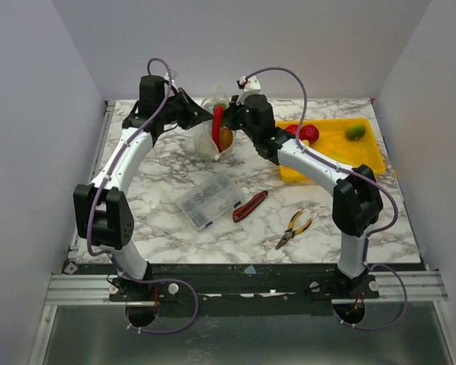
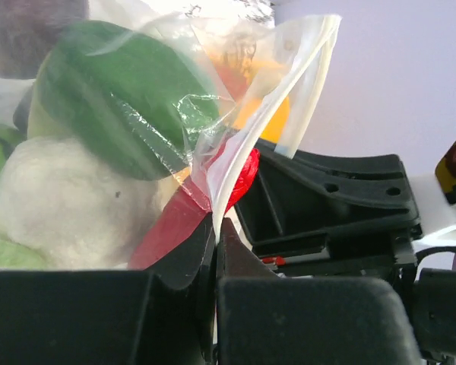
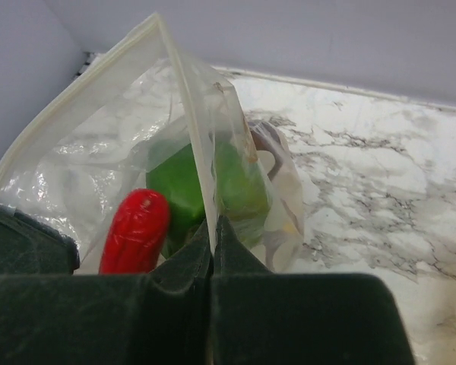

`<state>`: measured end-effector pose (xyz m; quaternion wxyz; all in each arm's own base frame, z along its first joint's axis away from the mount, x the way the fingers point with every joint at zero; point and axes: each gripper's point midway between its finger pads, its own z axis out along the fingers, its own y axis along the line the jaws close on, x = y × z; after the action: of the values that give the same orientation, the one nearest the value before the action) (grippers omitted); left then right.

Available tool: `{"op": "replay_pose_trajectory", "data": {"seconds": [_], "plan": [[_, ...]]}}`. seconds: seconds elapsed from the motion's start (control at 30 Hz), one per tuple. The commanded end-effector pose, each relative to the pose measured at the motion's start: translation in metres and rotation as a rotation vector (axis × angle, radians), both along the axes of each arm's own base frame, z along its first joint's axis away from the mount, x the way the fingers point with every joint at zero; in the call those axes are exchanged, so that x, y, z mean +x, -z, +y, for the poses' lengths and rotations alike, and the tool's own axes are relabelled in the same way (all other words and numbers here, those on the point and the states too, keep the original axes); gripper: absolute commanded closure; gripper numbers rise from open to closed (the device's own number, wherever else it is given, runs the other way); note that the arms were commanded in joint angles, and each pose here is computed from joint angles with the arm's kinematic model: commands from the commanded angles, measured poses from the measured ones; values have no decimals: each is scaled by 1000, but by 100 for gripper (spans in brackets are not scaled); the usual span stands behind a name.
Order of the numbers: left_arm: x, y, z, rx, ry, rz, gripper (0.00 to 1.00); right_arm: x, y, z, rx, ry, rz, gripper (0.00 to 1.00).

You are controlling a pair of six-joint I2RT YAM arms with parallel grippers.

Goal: Place the food in the zip-top bag and seal the zipper
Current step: Adjust the zipper food storage bag at the center of the board.

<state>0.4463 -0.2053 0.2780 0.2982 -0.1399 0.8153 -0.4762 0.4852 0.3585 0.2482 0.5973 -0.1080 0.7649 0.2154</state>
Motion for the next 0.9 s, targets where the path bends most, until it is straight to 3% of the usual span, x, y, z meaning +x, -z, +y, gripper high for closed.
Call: {"op": "replay_pose_trajectory", "data": {"seconds": [0.0, 0.13, 0.4, 0.6, 0.7, 0.87], "plan": [[3, 14, 7, 47, -47, 32, 100, -7, -42, 4, 84, -42, -91, 100], [2, 47, 14, 98, -59, 110, 100, -1, -5, 4, 29, -32, -35, 100], [-8, -14, 11, 80, -48, -33, 100, -11, -54, -1, 69, -46, -91, 100], [-8, 39, 7, 79, -7, 107, 100, -13, -30, -5, 62, -32, -63, 100], [-14, 36, 6, 48, -14, 83, 100, -13, -14, -8, 28, -23, -17, 100], [-19, 16, 8, 3, -57, 34, 100, -43, -27, 11, 59, -219, -20, 100]]}}
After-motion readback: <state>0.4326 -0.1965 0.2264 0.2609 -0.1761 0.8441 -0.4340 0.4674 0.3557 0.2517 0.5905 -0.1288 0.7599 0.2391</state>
